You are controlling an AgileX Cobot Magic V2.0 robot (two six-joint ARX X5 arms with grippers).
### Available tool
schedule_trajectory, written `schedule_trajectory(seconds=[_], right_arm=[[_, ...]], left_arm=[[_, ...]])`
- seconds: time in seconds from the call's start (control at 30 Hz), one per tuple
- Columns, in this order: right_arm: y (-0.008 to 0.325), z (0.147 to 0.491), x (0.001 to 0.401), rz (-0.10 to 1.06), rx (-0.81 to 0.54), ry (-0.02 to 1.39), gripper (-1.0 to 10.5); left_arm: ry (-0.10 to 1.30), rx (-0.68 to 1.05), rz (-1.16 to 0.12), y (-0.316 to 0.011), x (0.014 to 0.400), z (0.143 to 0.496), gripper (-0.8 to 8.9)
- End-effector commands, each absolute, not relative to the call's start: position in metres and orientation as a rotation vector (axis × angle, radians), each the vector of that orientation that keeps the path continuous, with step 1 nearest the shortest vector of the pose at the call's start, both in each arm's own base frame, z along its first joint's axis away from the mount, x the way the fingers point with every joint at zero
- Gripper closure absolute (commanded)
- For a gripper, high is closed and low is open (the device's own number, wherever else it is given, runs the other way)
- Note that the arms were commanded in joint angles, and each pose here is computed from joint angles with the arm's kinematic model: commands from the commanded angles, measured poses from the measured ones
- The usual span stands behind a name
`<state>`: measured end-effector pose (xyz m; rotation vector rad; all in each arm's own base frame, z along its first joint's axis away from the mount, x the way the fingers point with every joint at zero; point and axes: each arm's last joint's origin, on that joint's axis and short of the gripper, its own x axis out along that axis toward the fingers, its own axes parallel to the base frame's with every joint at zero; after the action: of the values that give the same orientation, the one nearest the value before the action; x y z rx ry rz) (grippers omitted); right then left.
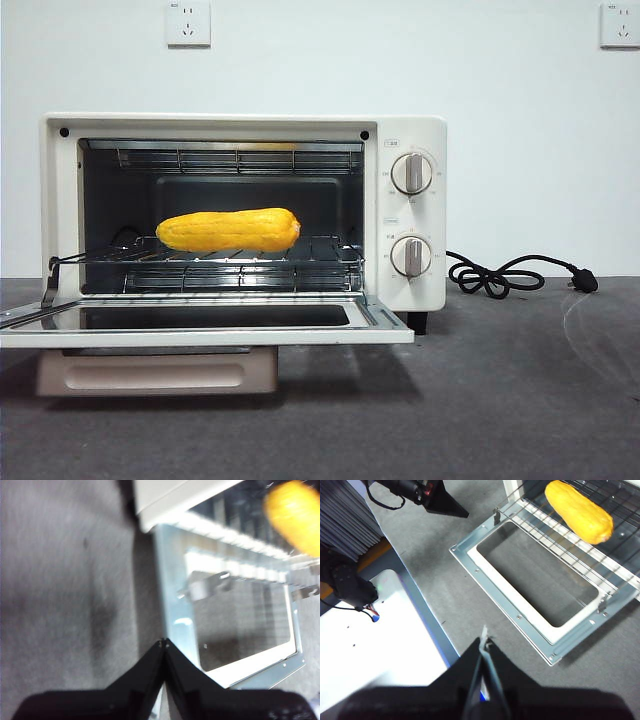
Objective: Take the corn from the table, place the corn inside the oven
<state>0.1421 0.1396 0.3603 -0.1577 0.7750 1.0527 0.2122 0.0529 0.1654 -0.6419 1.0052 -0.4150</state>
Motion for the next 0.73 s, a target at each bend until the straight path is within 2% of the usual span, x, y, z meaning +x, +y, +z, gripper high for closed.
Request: schedule_trajectory(seconds=[0.03, 0.33, 0.73], right_arm=[[0.138, 0.361, 0.144, 1.067, -0.169, 0.760, 9.6], [0.138, 0.362, 0.145, 1.069, -0.177, 0.746, 9.6], [0.138, 0.362, 0.145, 1.071, -0.178, 0.734, 9.6]], left_arm=[[1.049, -0.682, -0.413, 0.053, 0.213, 0.154, 8.22], [1.192, -0.651, -0.346, 0.048, 0.217, 0.132, 8.22], [1.313, -0.579, -0.433, 0.025, 0.220, 0.116, 8.22]])
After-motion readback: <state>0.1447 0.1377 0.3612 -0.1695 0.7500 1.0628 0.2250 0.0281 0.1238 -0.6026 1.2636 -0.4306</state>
